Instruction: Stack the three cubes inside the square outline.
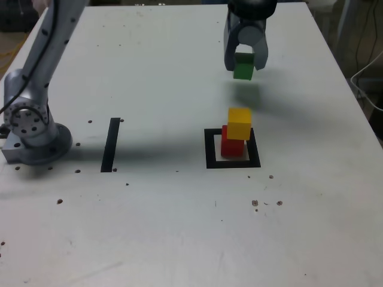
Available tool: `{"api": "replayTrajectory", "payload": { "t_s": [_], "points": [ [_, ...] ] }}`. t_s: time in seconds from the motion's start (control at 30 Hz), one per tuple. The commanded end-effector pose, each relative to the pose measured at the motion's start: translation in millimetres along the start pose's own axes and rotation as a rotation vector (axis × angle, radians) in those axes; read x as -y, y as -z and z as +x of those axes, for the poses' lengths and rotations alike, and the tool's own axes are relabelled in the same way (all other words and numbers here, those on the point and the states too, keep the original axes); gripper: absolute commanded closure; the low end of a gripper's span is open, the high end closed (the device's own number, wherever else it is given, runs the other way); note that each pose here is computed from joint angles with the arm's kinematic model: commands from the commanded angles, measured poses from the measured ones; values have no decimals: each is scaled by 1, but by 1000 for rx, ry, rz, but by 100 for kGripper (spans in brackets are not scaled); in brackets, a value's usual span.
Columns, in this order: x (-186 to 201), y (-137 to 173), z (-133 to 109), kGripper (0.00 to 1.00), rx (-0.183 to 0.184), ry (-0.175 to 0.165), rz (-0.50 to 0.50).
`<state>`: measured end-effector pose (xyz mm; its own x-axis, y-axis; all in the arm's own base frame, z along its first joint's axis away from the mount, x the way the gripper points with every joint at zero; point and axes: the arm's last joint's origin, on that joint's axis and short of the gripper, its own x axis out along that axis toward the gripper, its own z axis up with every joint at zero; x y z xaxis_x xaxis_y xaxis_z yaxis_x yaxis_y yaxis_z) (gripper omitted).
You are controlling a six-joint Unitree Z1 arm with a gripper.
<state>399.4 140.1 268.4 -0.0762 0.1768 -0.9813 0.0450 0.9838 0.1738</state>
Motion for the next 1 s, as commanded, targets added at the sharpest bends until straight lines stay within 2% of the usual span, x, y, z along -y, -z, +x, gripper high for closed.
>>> {"api": "replayTrajectory", "payload": {
  "t_s": [0.0, 0.2, 0.37, 0.7, 0.97],
  "points": [
    [7, 7, -17, 92, 24, -2, 7],
    [37, 27, -63, 92, 76, 18, 51],
    [62, 43, -85, 92, 88, 38, 95],
    [105, 69, -101, 92, 89, 76, 141],
    [130, 71, -105, 92, 84, 63, 146]
  ]
}}
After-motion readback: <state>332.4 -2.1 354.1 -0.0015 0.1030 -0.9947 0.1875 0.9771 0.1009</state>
